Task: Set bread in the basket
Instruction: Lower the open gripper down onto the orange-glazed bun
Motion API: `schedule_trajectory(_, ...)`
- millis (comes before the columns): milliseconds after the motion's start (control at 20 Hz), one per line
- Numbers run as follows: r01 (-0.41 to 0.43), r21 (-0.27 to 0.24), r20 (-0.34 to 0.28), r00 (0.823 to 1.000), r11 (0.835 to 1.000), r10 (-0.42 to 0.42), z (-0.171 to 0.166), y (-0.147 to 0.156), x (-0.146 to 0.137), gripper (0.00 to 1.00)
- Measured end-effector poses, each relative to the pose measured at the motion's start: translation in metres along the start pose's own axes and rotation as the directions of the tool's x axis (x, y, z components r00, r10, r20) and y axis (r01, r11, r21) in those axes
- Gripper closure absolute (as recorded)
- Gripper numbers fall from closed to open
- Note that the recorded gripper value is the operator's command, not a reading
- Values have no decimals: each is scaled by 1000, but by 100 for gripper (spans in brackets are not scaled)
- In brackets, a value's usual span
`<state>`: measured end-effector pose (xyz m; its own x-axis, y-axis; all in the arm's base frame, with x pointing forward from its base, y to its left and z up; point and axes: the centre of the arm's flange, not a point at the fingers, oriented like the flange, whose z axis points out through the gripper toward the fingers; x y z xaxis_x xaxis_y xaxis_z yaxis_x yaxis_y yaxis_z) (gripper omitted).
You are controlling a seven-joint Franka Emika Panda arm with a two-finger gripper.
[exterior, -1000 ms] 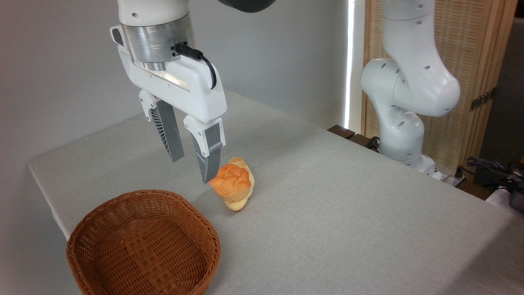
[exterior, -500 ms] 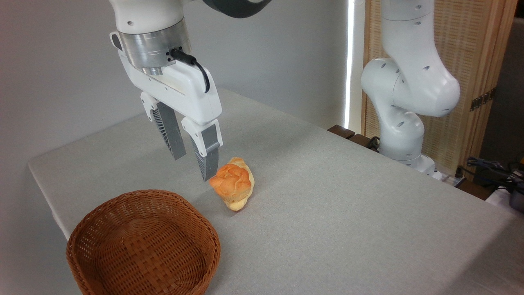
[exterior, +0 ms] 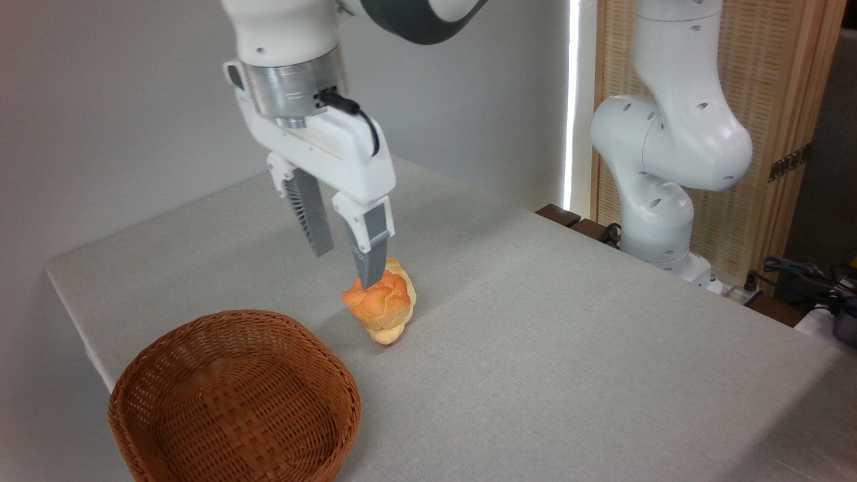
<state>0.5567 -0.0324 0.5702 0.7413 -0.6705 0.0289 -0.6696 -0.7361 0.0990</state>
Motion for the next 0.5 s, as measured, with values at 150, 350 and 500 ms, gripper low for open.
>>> schedule_trajectory(150,-53,-13,19,998,999,53,14,28,-3,0)
schedule_trajectory(350,-134,-17,26,991,991,134,38,53,-7,0)
schedule_trajectory(500,-154,-2,11,988,988,154,46,61,-5,0)
